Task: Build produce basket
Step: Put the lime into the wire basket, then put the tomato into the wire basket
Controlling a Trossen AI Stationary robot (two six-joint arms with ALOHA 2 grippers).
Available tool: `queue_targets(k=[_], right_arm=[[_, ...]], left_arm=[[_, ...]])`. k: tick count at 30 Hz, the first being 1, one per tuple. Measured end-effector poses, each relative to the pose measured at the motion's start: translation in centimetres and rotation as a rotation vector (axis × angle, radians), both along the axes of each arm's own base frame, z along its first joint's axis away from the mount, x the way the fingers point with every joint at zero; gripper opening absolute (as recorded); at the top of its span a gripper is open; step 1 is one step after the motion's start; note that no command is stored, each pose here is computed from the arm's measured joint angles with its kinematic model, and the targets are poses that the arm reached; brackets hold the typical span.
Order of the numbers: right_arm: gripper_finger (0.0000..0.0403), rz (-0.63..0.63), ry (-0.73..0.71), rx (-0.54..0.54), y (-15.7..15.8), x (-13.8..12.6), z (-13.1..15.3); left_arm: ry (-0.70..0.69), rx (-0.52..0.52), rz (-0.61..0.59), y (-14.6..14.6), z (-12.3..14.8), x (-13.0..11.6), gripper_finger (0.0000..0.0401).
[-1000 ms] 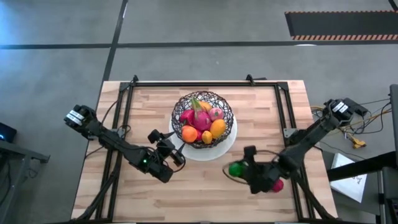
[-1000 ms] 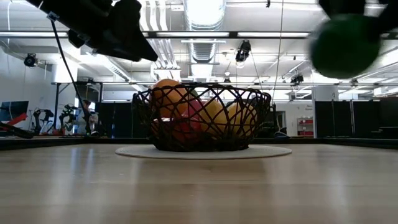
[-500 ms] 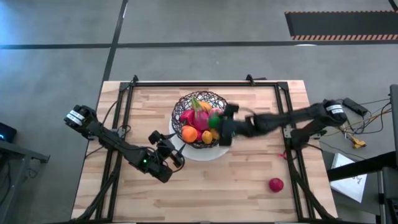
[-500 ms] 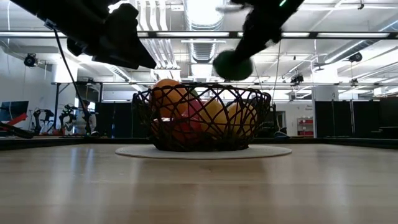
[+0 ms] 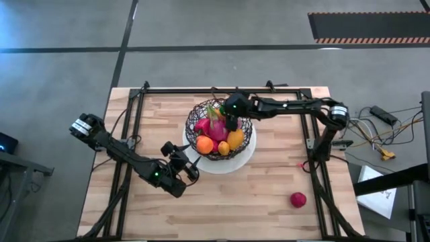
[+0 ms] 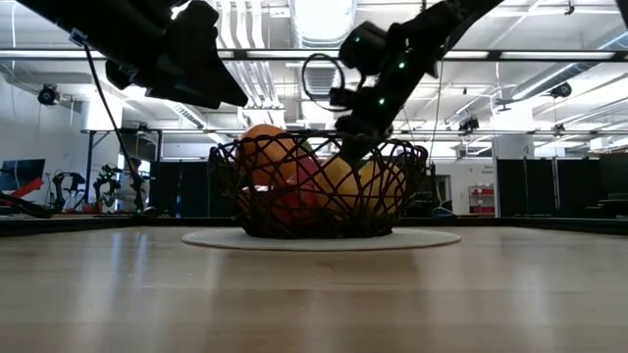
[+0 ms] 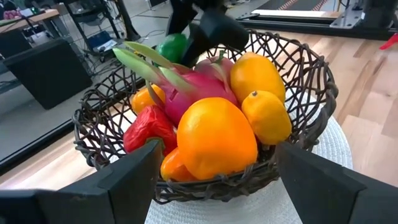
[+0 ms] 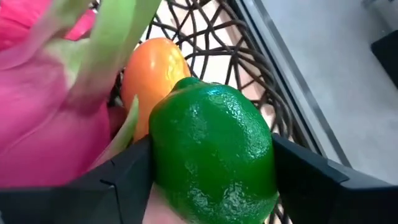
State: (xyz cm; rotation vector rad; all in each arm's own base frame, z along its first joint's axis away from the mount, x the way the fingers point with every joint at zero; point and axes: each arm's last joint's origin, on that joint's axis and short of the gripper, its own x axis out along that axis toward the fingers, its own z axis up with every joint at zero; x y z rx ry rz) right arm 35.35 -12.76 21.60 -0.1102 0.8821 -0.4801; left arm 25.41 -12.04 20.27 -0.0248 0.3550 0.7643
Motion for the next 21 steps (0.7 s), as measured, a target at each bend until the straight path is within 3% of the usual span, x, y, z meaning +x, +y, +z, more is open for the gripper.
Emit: queue_targets(k=[8,16,21], right_arm=[[0.0326,0.012,0.057,0.010,-0.7,1.9,0.6],[0.0362,0.029,0.028,0.035,-0.6,1.9,4.7],[0.0363,0.047,0.006,0.049,1.3,0.2,7.5]], left_arm=[[-0.008,-0.004,0.001,0.0,0.0,0.1,0.0297],[-0.007,-0.003,0.001,0.0,0.0,0.0,0.0297],[-0.006,-0.003,-0.001,0.0,0.0,0.0,0.0297]])
